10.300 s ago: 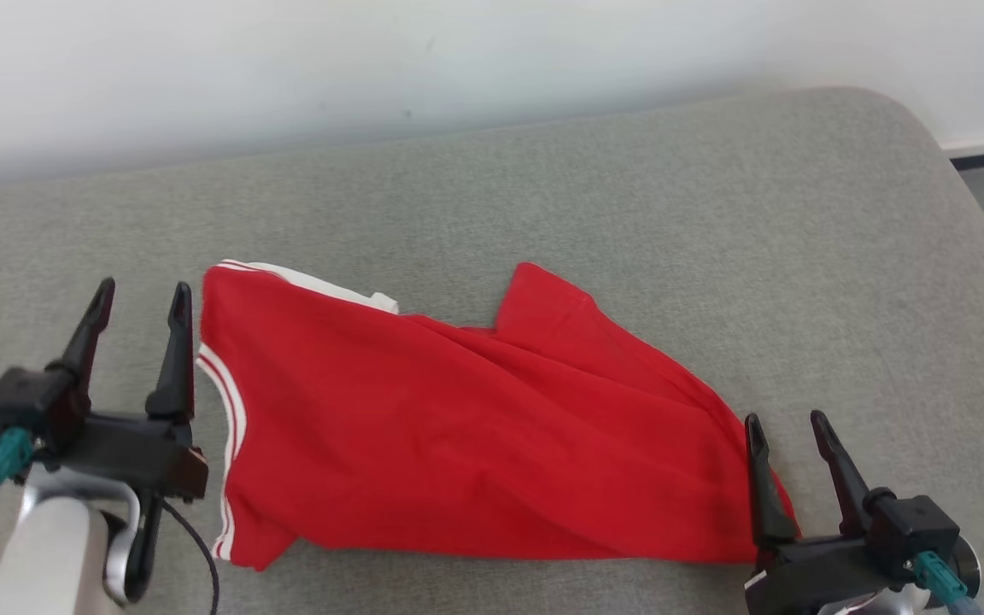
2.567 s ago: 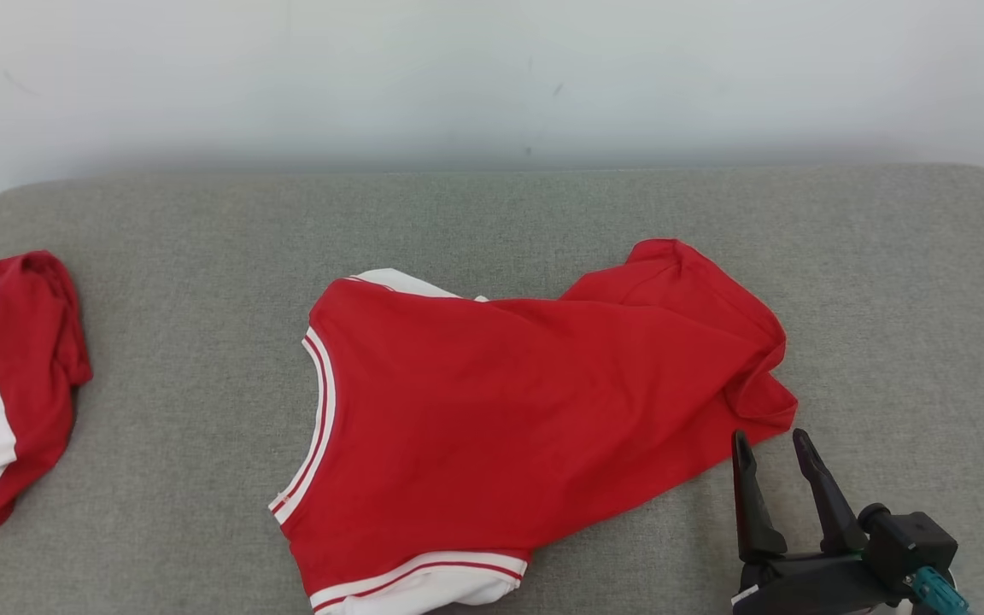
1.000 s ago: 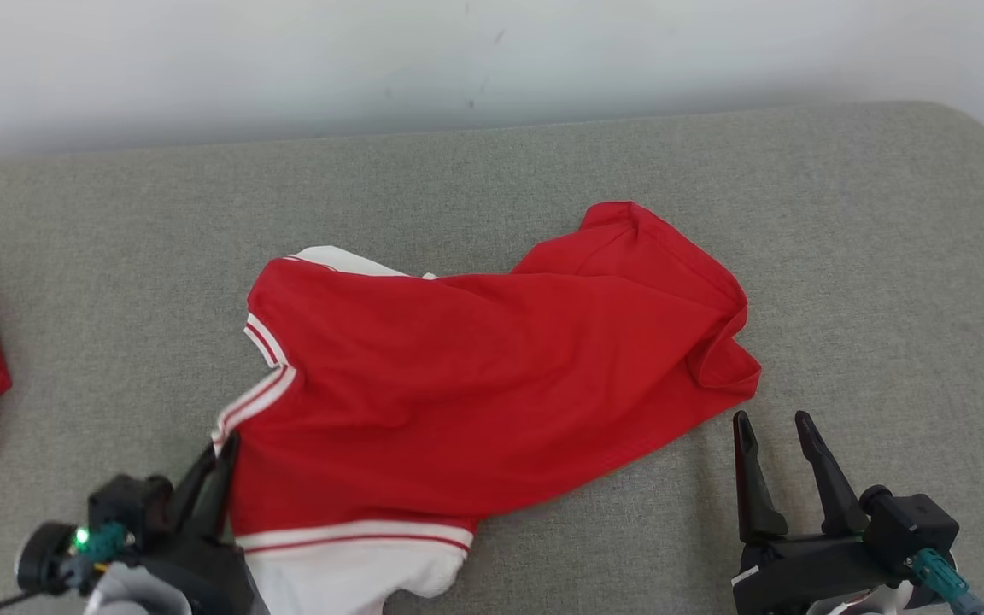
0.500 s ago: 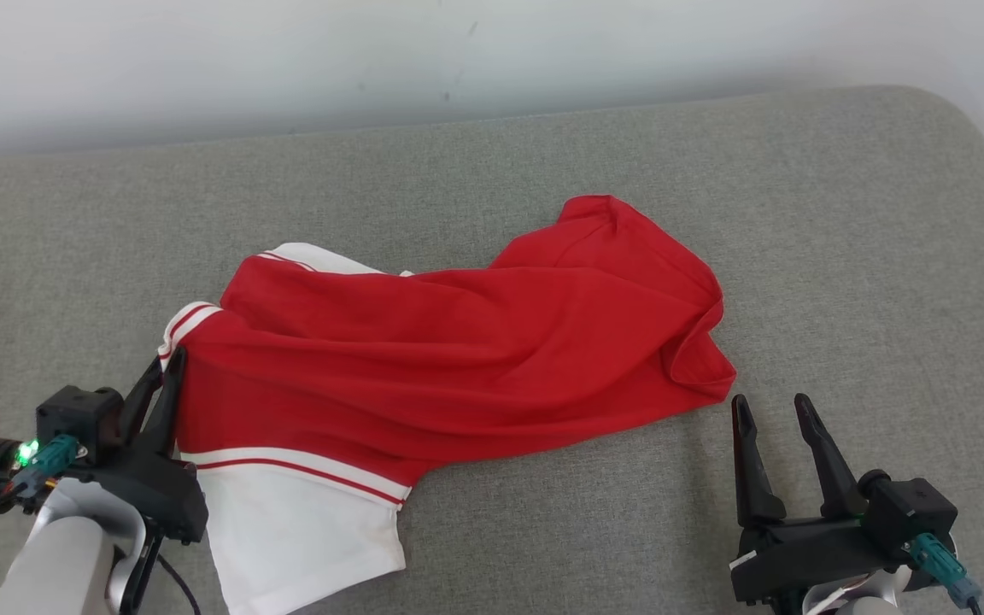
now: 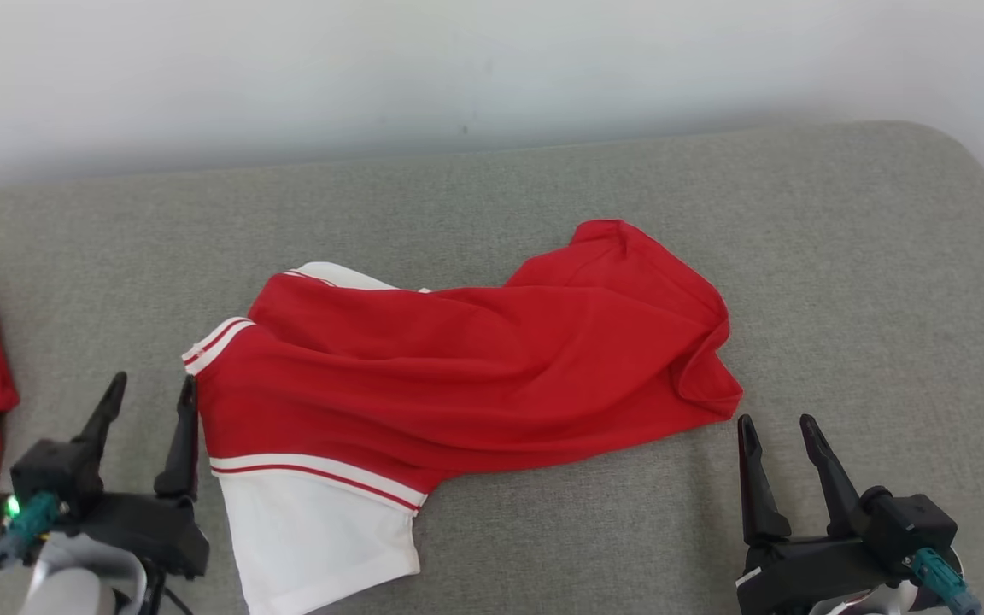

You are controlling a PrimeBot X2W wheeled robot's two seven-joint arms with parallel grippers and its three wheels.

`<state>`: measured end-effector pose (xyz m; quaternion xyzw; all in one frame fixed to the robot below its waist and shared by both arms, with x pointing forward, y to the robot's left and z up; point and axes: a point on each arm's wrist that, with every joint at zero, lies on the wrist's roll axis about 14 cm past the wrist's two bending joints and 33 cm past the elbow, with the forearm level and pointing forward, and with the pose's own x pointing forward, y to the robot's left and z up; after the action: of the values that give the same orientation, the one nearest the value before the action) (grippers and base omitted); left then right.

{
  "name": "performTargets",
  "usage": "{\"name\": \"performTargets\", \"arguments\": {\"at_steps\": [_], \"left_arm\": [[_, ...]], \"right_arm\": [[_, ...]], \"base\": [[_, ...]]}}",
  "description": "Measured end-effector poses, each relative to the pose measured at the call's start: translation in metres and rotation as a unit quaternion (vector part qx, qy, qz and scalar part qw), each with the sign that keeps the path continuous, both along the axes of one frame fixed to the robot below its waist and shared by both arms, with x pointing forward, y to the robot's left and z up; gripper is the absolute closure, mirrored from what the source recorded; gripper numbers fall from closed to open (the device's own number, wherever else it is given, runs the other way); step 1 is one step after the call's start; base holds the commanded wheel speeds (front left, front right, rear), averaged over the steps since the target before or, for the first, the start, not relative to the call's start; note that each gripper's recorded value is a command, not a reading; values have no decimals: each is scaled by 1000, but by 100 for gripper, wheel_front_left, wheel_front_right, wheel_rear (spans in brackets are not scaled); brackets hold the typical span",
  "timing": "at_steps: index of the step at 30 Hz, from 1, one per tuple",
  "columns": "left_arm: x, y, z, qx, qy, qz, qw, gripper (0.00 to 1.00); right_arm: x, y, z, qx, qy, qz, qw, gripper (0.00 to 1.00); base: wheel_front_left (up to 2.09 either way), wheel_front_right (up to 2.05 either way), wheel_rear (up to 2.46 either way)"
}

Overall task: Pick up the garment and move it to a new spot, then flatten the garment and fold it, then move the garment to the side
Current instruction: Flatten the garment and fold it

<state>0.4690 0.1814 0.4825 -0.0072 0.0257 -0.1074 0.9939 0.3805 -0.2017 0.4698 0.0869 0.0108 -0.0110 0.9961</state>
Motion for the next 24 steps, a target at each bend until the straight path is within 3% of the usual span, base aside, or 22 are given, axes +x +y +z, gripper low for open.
{"name": "performTargets", "arguments": {"at_steps": [15, 24], "left_arm": [[-60, 13, 44, -57, -95, 96, 989, 0], [-88, 24, 26, -53, -71, 133, 987, 0]], "right_arm": [[10, 20, -7, -15, 10, 32, 999, 0], [8, 21, -16, -27, 25, 37, 999, 0]], "base": [[0, 0, 0], [0, 0, 0]]}}
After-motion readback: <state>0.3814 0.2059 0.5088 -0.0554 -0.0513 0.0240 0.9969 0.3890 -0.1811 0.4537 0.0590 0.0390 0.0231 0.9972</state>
